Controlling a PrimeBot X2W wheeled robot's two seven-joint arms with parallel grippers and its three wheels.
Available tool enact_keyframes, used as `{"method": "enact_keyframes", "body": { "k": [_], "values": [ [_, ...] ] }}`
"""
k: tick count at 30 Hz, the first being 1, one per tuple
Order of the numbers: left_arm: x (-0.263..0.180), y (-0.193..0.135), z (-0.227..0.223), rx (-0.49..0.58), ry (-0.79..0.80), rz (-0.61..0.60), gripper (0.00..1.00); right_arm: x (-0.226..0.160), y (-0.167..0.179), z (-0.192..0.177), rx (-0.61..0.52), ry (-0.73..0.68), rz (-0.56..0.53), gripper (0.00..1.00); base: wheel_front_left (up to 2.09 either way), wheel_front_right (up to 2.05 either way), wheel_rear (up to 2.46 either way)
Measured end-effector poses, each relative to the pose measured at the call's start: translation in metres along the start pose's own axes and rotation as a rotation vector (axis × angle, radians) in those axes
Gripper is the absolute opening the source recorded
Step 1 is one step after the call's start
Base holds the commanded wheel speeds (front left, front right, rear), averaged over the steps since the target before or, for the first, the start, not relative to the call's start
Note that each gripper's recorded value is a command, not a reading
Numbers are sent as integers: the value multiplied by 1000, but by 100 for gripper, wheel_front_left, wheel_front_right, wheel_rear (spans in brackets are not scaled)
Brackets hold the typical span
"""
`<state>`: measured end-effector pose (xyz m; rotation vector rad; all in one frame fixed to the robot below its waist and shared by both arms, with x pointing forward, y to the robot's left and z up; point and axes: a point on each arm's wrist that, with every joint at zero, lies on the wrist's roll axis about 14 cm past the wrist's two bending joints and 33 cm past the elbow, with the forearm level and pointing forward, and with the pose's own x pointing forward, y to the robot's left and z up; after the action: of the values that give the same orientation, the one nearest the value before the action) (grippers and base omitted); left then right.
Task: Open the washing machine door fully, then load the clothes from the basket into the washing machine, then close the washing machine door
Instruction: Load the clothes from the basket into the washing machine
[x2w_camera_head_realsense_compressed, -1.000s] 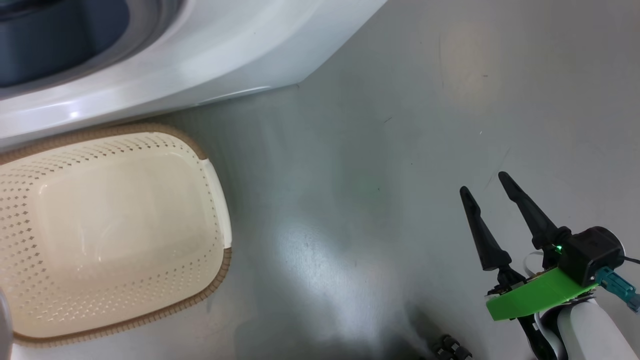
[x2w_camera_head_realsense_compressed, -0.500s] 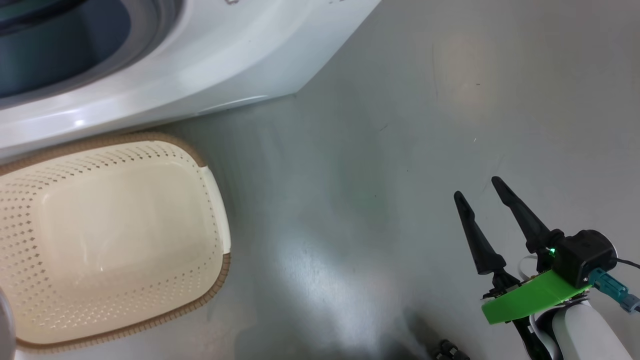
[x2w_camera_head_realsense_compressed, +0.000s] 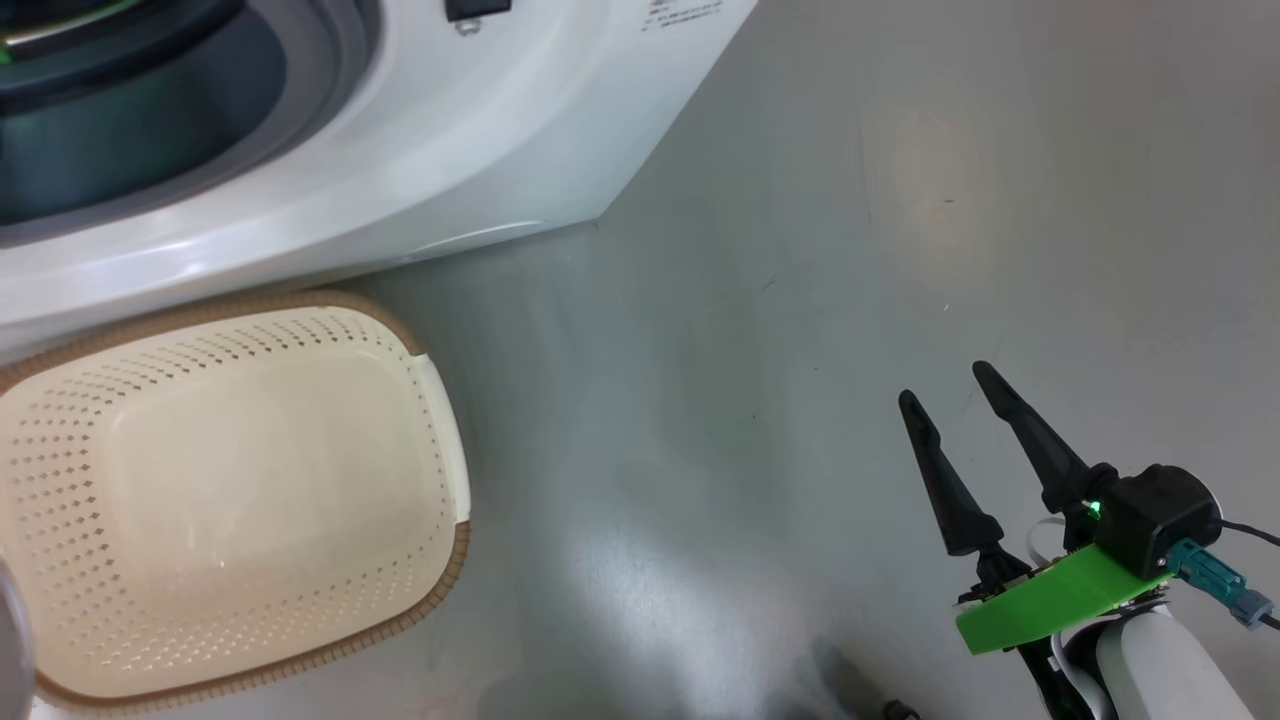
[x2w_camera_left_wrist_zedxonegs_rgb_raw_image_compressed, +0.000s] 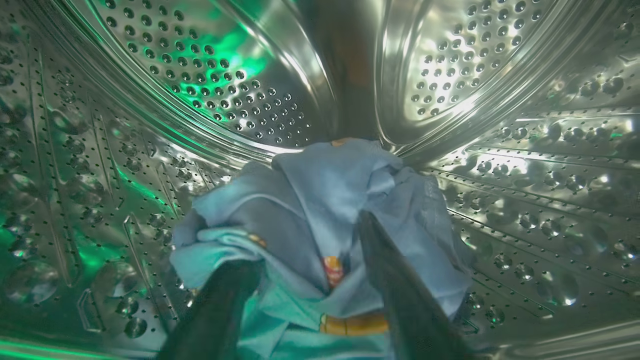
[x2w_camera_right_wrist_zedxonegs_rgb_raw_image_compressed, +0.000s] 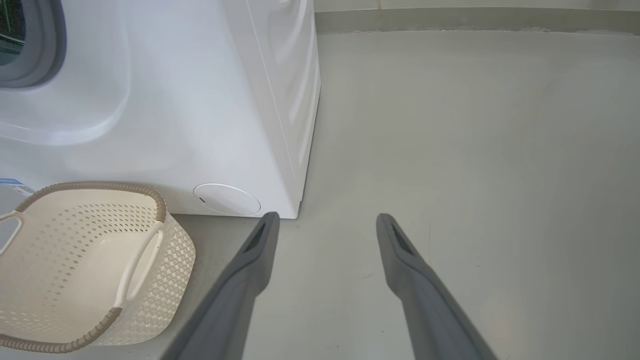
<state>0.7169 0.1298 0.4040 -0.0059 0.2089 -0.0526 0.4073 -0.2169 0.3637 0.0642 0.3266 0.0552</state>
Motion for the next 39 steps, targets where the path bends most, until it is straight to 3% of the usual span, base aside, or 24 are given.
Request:
{"method": "enact_keyframes", "body": {
  "k": [5,14,31,39],
  "values": [
    [-5,1,-13,-15,72,29,100,-1,1,1,15,-5,-4,100,0,0,0],
    [-16,3,-4,-82,66,91,100,2,10,8,41,-33,13,100,0,0,0],
    [-76,2,-22,-105,118,81,100,3,31,41,64,-130,63,100,0,0,0],
    [-104,-1,-2,-161,36,56,100,-2,39,60,59,-185,85,100,0,0,0]
  ]
}}
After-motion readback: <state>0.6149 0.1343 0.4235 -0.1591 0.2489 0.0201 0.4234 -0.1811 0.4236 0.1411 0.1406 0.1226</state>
